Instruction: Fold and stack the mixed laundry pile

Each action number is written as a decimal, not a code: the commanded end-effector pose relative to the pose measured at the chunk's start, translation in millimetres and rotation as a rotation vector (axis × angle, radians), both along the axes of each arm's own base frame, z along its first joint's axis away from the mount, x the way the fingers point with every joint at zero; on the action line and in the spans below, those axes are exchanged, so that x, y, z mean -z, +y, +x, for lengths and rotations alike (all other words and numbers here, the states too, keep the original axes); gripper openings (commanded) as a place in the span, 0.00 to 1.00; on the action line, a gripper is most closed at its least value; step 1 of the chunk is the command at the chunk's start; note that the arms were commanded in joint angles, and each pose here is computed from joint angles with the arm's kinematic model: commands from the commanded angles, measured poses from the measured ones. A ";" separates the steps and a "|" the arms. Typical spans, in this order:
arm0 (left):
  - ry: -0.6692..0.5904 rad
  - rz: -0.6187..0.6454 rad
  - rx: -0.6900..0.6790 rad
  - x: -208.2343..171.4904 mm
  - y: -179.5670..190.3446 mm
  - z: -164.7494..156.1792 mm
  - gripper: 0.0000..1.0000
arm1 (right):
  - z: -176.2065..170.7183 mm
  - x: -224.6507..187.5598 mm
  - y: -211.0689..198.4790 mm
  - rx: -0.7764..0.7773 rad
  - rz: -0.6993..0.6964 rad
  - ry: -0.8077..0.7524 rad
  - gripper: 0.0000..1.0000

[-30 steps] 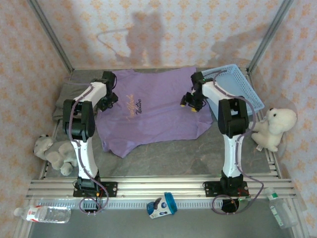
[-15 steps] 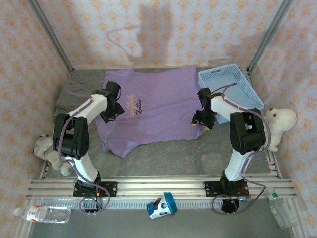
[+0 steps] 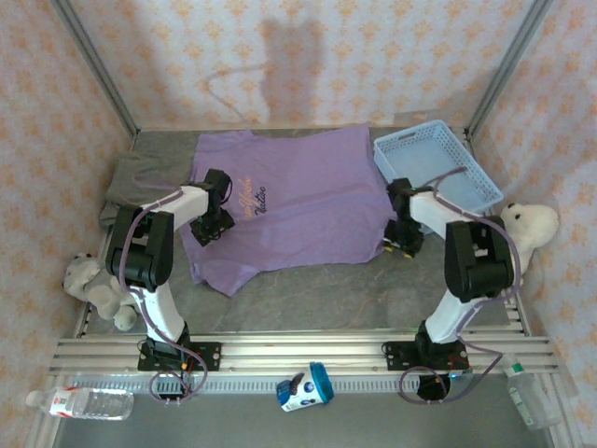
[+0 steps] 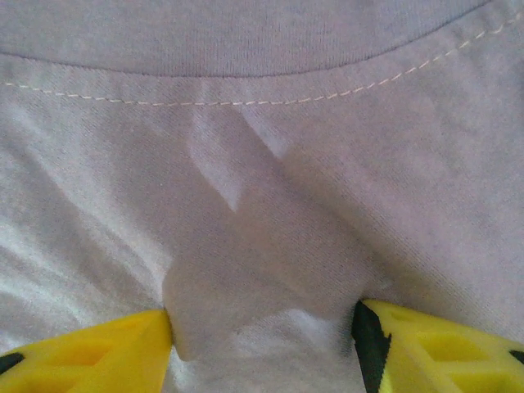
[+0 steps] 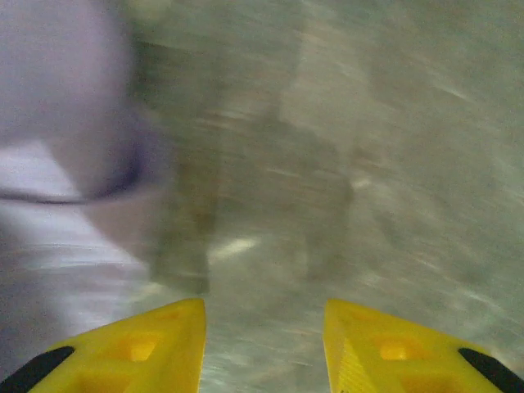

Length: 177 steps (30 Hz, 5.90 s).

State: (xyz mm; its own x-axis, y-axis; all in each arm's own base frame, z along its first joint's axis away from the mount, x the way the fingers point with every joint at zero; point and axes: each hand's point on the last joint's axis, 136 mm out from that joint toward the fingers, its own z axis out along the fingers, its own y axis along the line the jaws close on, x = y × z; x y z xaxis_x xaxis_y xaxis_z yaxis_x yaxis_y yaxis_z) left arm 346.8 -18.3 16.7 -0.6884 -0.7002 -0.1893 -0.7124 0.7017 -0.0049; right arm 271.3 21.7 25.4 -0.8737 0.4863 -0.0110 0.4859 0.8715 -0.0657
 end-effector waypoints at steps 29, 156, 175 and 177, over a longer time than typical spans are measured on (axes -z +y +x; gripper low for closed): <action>0.041 0.059 0.038 -7.5 14.6 -11.1 0.66 | 69.2 -16.0 73.6 -0.047 0.168 -0.152 0.28; -0.201 -0.037 -0.076 -67.9 -16.7 -165.0 0.00 | -14.6 -5.9 9.9 0.038 0.110 -0.117 0.59; -0.440 0.113 -0.111 -163.2 15.1 -106.5 0.00 | 14.5 -61.1 14.1 0.023 0.130 -0.215 0.00; -0.462 0.133 -0.103 -176.1 16.8 -90.2 0.00 | 25.6 -64.3 16.8 0.019 0.139 -0.222 0.00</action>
